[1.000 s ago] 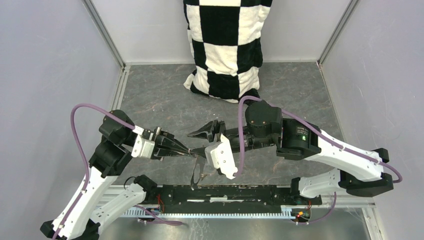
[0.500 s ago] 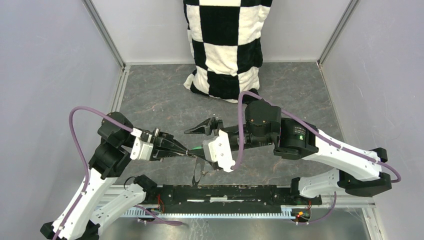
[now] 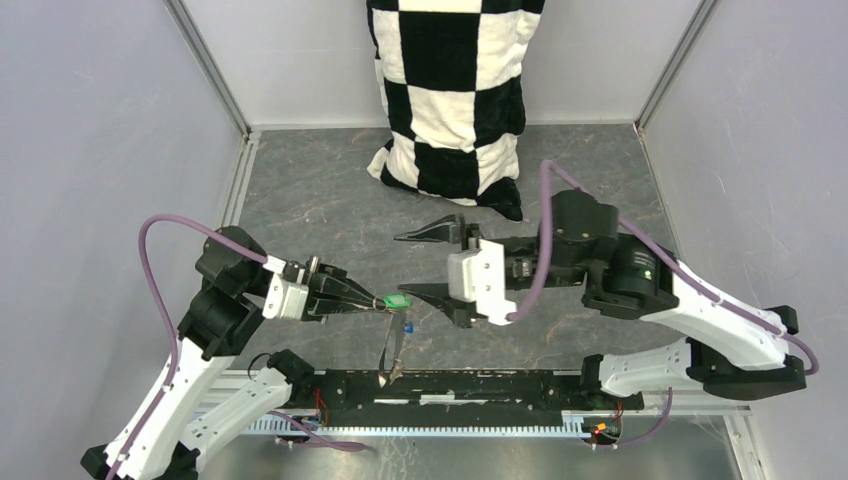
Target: Put the keys on the keyring
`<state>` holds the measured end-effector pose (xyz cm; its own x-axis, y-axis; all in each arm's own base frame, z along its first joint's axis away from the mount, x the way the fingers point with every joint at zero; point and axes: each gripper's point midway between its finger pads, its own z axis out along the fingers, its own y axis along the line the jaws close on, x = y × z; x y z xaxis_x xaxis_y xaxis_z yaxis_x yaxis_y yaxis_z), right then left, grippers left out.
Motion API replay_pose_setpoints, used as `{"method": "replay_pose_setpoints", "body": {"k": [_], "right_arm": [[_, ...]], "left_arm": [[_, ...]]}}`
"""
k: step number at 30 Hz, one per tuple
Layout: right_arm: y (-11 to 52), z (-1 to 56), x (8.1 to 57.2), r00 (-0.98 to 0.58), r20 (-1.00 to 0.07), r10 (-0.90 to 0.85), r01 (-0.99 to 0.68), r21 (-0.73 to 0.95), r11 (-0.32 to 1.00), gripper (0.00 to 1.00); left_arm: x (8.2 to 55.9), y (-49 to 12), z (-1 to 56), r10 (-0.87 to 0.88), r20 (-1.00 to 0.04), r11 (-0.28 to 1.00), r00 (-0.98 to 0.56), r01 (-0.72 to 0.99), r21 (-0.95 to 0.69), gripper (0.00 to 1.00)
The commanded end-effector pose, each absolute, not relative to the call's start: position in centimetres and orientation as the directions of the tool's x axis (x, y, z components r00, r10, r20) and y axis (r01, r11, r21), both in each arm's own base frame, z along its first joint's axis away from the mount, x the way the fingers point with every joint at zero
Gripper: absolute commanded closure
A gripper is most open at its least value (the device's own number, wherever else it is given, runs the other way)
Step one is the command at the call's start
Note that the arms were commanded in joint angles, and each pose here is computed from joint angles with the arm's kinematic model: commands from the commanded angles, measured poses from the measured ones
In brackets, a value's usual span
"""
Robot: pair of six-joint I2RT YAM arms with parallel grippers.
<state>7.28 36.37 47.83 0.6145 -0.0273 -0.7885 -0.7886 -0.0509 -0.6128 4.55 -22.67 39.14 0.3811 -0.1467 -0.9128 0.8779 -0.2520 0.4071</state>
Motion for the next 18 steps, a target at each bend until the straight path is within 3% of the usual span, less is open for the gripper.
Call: {"method": "replay_pose_setpoints", "body": {"k": [1,7,18], "right_arm": [[35.1,49.4,6.8,0.584,-0.811,0.027,-0.811,-0.584,-0.007,0.35],[34.9,47.0,6.4,0.518,-0.855,0.02,-0.855,-0.518,-0.026,0.43],[36.2,45.5,6.4,0.482,-0.876,0.013,-0.875,-0.482,-0.042,0.53]], "left_arm": [[5.1,-22.7,40.4,-0.163,-0.902,-0.19,0.4,0.884,0.426,0.98],[6.7,-23.0,41.8,-0.161,-0.915,-0.091,0.371,0.917,0.388,0.98],[6.6,-22.9,42.2,-0.172,-0.913,-0.079,0.371,0.918,0.388,0.98]]}}
